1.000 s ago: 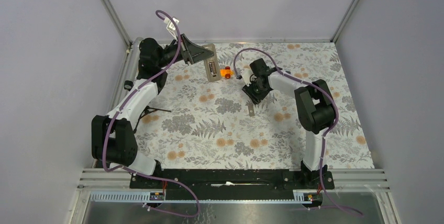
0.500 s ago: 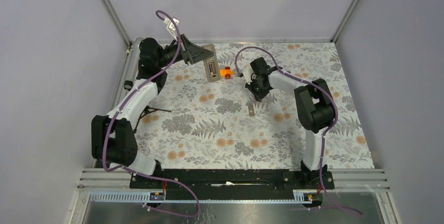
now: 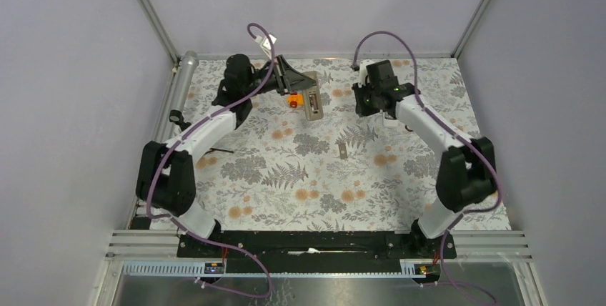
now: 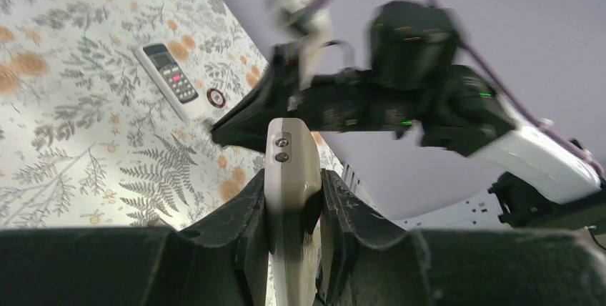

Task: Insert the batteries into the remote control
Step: Pick up the battery from the center of the board, then load the battery into the remote control.

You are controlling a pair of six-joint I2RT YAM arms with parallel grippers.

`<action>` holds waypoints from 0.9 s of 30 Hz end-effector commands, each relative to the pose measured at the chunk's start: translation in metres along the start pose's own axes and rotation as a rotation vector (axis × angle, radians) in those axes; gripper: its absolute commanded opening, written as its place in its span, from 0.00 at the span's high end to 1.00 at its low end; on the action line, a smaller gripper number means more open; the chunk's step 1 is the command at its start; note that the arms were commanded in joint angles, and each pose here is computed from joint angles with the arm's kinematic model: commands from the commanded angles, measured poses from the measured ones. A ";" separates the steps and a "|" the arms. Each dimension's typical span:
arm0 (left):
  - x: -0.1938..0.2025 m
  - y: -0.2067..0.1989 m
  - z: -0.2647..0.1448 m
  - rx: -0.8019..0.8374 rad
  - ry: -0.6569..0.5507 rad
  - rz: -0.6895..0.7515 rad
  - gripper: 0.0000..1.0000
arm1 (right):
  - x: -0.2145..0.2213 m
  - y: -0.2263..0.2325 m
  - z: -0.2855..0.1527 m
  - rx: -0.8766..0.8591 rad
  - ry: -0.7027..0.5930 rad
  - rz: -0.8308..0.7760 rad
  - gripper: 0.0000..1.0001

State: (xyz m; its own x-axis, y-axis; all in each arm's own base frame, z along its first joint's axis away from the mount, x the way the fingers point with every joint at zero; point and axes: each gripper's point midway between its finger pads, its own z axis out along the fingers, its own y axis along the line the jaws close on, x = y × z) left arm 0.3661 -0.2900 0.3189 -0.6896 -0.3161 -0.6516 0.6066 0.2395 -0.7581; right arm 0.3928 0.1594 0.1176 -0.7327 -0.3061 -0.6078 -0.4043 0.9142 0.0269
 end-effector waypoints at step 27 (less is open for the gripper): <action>-0.018 0.006 0.042 0.073 -0.101 -0.407 1.00 | -0.142 0.134 -0.157 -0.515 -0.509 0.285 0.81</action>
State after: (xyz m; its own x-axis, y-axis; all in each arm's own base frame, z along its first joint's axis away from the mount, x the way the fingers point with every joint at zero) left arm 0.4008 -0.3167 0.2846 -0.8508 -0.4527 -0.2669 0.2434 0.1109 -0.9636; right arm 0.3584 0.2670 0.3092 -0.6040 0.2038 -0.7705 -0.4652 0.6948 0.5485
